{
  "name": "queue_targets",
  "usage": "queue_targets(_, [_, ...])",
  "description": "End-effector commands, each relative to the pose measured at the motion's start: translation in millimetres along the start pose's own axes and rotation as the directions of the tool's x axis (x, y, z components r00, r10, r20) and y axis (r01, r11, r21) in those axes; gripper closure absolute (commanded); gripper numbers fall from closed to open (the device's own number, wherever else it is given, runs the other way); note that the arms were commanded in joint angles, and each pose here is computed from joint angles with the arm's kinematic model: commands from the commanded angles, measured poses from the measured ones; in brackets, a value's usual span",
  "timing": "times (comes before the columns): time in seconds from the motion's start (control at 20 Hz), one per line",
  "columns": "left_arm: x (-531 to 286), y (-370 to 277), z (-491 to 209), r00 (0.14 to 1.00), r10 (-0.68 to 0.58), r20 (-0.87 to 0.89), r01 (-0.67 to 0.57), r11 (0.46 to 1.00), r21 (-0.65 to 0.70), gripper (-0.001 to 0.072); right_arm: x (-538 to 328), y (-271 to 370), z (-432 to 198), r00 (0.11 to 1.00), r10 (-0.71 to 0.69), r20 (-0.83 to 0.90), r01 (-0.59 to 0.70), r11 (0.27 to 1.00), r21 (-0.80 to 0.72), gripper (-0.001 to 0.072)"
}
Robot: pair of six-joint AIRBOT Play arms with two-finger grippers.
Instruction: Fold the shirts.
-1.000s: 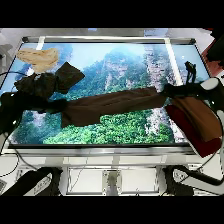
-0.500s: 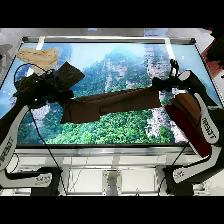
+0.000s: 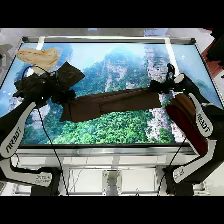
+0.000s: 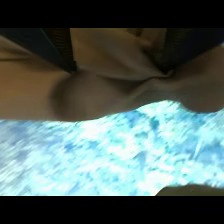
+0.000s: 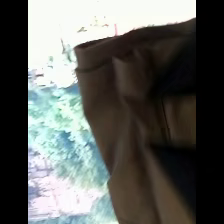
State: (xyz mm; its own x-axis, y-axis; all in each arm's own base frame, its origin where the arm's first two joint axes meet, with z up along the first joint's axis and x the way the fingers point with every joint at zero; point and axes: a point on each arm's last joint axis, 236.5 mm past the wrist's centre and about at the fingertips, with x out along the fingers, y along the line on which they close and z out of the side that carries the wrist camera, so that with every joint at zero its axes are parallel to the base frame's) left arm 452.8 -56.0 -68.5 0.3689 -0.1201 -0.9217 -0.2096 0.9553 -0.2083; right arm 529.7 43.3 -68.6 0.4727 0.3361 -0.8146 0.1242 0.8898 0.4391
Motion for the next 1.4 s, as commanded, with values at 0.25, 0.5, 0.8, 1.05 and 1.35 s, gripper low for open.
queue_targets(0.25, [-115.9, -102.0, 120.4, 0.849, -0.32, 0.421, 0.33, 0.943, 0.052, 0.01, -73.1, -35.9, 11.3, 1.0, -0.01, -0.006, 0.01, 0.999, 0.046, 0.0287])
queue_targets(0.5, [-97.9, -210.7, 54.9, 0.861, -0.448, 0.239, 0.336, 0.856, 0.393, 0.0102, -49.7, -52.7, -46.6, 0.965, 0.077, -0.249, -0.037, 0.986, 0.161, 0.0224])
queue_targets(0.8, [-31.4, -265.5, -32.9, 0.914, -0.401, -0.07, 0.377, 0.77, 0.515, 0.0102, -29.4, -53.6, -37.1, 0.974, 0.104, -0.2, -0.075, 0.986, 0.146, 0.0184])
queue_targets(1.05, [1.4, -270.3, -52.6, 0.92, -0.358, -0.162, 0.389, 0.769, 0.507, 0.0103, -19.6, -62.5, -29.0, 0.984, 0.082, -0.161, -0.059, 0.988, 0.144, 0.0184])
queue_targets(1.35, [20.3, -255.9, -78.3, 0.92, -0.293, -0.261, 0.389, 0.775, 0.499, 0.0103, -3.2, -57.8, -47.8, 0.967, 0.123, -0.224, -0.083, 0.98, 0.178, 0.0188])
